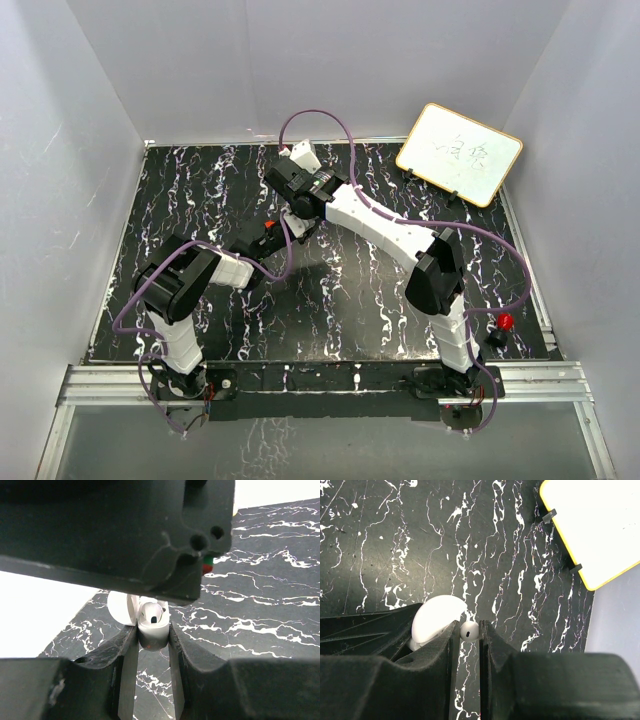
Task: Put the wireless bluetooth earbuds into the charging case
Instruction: Place the earbud in the charging case.
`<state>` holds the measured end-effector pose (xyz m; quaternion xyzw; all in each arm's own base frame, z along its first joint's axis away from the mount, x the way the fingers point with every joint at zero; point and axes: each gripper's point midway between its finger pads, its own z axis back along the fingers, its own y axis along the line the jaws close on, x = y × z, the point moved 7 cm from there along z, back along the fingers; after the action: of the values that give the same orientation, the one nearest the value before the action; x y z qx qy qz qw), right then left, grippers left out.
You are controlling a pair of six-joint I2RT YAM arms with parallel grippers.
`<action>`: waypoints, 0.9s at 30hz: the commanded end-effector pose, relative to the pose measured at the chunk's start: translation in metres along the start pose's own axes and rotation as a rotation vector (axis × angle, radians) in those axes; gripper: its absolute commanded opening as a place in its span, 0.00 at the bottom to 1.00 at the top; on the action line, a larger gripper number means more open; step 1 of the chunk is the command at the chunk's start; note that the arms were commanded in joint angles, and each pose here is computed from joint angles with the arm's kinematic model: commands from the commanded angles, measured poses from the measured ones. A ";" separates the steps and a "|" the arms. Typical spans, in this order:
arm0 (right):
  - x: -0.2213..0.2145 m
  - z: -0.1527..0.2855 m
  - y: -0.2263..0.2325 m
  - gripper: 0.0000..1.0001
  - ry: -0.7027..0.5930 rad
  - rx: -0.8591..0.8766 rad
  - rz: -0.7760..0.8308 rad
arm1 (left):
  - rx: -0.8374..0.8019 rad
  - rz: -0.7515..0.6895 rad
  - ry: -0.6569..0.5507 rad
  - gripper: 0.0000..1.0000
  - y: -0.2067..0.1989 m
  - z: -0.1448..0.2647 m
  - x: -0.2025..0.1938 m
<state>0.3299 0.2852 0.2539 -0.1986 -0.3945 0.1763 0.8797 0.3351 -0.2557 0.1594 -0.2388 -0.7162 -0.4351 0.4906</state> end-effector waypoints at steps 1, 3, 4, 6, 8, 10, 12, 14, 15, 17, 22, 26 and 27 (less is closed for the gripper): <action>0.020 0.014 0.019 0.08 -0.079 0.081 -0.083 | -0.009 -0.074 -0.150 0.00 0.007 -0.009 0.044; 0.021 0.015 0.019 0.08 -0.080 0.080 -0.081 | -0.010 -0.073 -0.149 0.00 0.007 -0.009 0.043; 0.021 0.015 0.020 0.08 -0.080 0.080 -0.079 | -0.011 -0.073 -0.149 0.00 0.007 -0.009 0.043; 0.021 0.015 0.021 0.08 -0.081 0.081 -0.079 | -0.011 -0.073 -0.151 0.00 0.007 -0.010 0.044; 0.023 0.016 0.022 0.08 -0.084 0.084 -0.082 | -0.009 -0.072 -0.151 0.00 0.007 -0.009 0.044; 0.023 0.016 0.023 0.08 -0.084 0.084 -0.079 | -0.009 -0.072 -0.150 0.00 0.007 -0.009 0.044; 0.023 0.017 0.023 0.08 -0.086 0.083 -0.079 | -0.007 -0.073 -0.150 0.00 0.007 -0.009 0.044; 0.024 0.017 0.024 0.08 -0.086 0.085 -0.080 | -0.005 -0.074 -0.153 0.00 0.007 -0.008 0.045; 0.024 0.018 0.024 0.08 -0.087 0.085 -0.081 | -0.005 -0.073 -0.153 0.00 0.007 -0.008 0.045; 0.024 0.018 0.024 0.08 -0.087 0.086 -0.078 | -0.002 -0.073 -0.154 0.00 0.007 -0.008 0.044; 0.022 0.017 0.026 0.08 -0.080 0.082 -0.074 | 0.008 -0.078 -0.165 0.00 0.008 -0.006 0.047; 0.024 0.019 0.022 0.09 -0.091 0.071 -0.086 | 0.019 -0.074 -0.181 0.00 0.008 -0.005 0.051; 0.026 0.021 0.020 0.09 -0.098 0.063 -0.092 | 0.023 -0.070 -0.184 0.00 0.008 -0.004 0.051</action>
<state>0.3249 0.3003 0.2631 -0.1783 -0.4061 0.1815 0.8777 0.3352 -0.2543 0.1613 -0.2352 -0.7226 -0.4290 0.4883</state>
